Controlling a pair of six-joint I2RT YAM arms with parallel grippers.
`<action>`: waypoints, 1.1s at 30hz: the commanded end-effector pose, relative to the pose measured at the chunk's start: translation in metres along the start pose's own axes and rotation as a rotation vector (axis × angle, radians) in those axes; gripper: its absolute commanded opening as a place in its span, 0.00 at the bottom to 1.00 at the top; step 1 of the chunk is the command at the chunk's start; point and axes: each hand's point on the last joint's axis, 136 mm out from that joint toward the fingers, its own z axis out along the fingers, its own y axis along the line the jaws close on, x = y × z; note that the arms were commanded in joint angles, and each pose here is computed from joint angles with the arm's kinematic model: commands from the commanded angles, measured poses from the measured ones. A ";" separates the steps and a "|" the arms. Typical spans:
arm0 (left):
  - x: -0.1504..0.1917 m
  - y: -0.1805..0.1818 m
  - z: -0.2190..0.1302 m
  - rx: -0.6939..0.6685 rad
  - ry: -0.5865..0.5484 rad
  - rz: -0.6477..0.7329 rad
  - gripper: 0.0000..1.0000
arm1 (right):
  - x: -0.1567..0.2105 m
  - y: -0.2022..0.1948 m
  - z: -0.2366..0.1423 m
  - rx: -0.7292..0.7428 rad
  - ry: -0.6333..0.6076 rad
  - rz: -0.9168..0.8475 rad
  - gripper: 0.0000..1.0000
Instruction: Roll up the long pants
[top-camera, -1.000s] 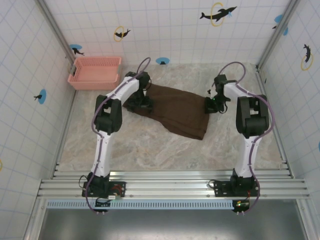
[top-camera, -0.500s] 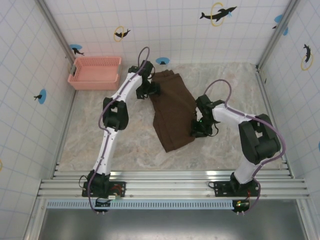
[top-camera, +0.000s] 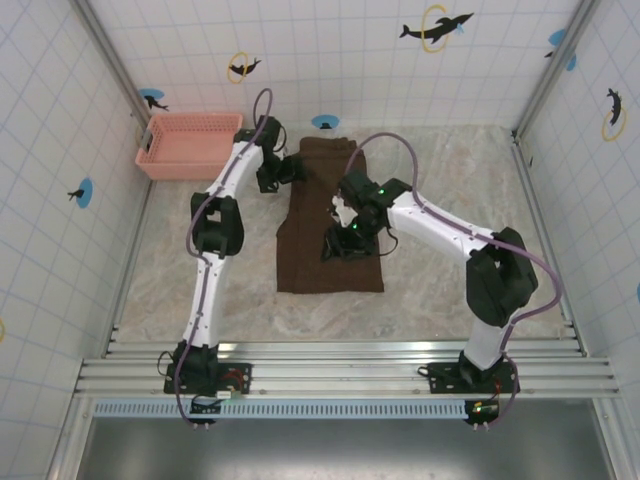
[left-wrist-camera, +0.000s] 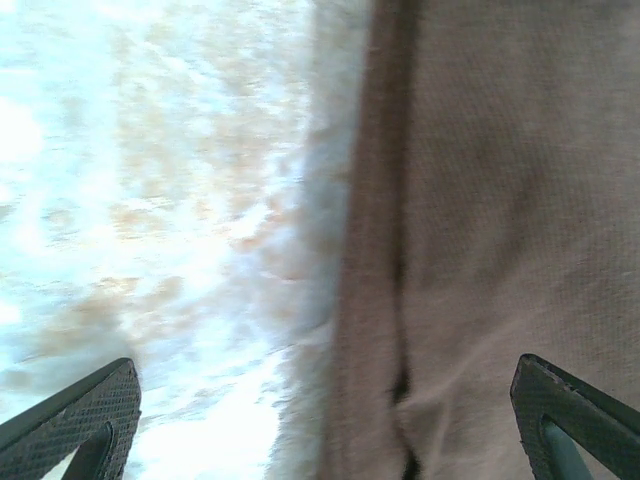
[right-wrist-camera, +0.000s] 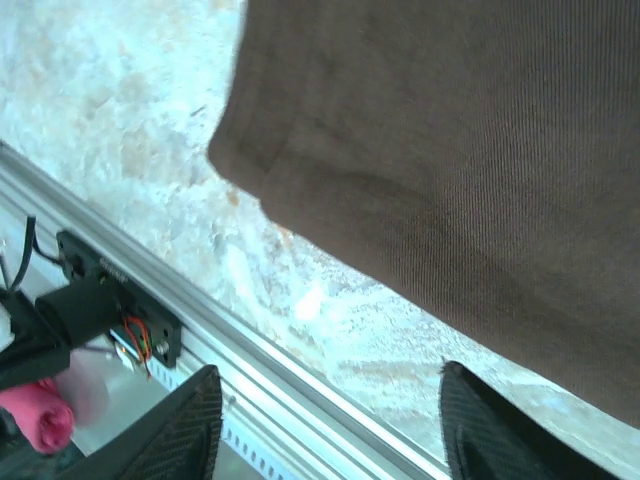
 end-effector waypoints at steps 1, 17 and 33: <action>-0.002 -0.003 -0.050 0.018 -0.026 0.069 0.97 | 0.019 -0.003 -0.020 0.035 0.087 -0.085 0.61; 0.073 0.073 -0.179 -0.356 -0.139 0.335 0.98 | 0.050 -0.054 0.036 0.720 0.210 -1.074 0.59; 0.160 0.102 -0.177 -0.367 -0.003 0.298 0.98 | 0.033 -0.082 0.092 0.654 0.270 -1.109 0.46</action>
